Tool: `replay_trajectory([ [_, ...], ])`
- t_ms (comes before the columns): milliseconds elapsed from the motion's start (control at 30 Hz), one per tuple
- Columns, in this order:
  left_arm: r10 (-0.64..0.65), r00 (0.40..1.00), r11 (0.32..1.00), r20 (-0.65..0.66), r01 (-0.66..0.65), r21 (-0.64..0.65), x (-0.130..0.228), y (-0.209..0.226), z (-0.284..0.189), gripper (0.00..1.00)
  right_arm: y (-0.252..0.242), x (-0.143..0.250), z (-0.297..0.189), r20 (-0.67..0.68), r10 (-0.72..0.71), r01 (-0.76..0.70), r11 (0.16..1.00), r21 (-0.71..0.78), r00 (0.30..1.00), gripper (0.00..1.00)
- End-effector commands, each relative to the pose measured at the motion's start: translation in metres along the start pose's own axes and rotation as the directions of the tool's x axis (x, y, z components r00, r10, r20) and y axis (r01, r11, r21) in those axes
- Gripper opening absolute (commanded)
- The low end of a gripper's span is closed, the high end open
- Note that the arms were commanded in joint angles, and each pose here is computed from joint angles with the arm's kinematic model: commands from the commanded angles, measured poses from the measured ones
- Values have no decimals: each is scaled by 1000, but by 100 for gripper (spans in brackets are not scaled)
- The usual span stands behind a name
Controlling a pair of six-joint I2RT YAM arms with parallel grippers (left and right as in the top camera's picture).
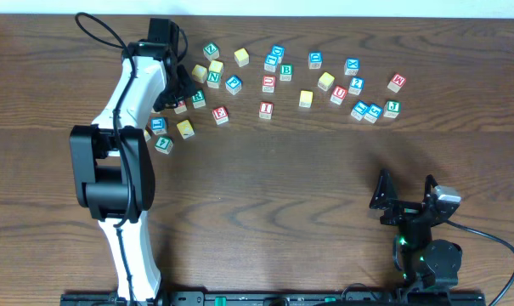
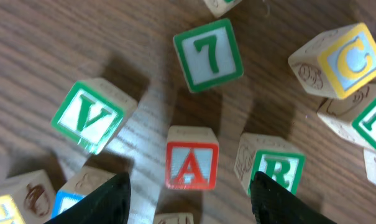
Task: Spell out AI2
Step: 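Reach the left gripper over the red A block, then lower the left gripper and close it on the red A block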
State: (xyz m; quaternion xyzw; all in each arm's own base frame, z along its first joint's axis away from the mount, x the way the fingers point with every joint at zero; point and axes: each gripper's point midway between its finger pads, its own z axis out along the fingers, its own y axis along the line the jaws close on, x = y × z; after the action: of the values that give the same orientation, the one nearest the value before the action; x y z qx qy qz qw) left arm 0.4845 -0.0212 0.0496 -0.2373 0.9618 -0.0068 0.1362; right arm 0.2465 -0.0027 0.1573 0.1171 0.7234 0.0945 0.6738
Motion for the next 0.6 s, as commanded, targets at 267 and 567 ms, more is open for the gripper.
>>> replay_trajectory([
  [267,-12,1000,999,-16,11,-32,2,1,29,59,-3,0,0,0,-11,11,1000,12,1000,99],
  [567,-11,1000,999,-17,10,-38,2,2,33,56,-3,0,0,0,-11,11,1000,12,1000,99],
])
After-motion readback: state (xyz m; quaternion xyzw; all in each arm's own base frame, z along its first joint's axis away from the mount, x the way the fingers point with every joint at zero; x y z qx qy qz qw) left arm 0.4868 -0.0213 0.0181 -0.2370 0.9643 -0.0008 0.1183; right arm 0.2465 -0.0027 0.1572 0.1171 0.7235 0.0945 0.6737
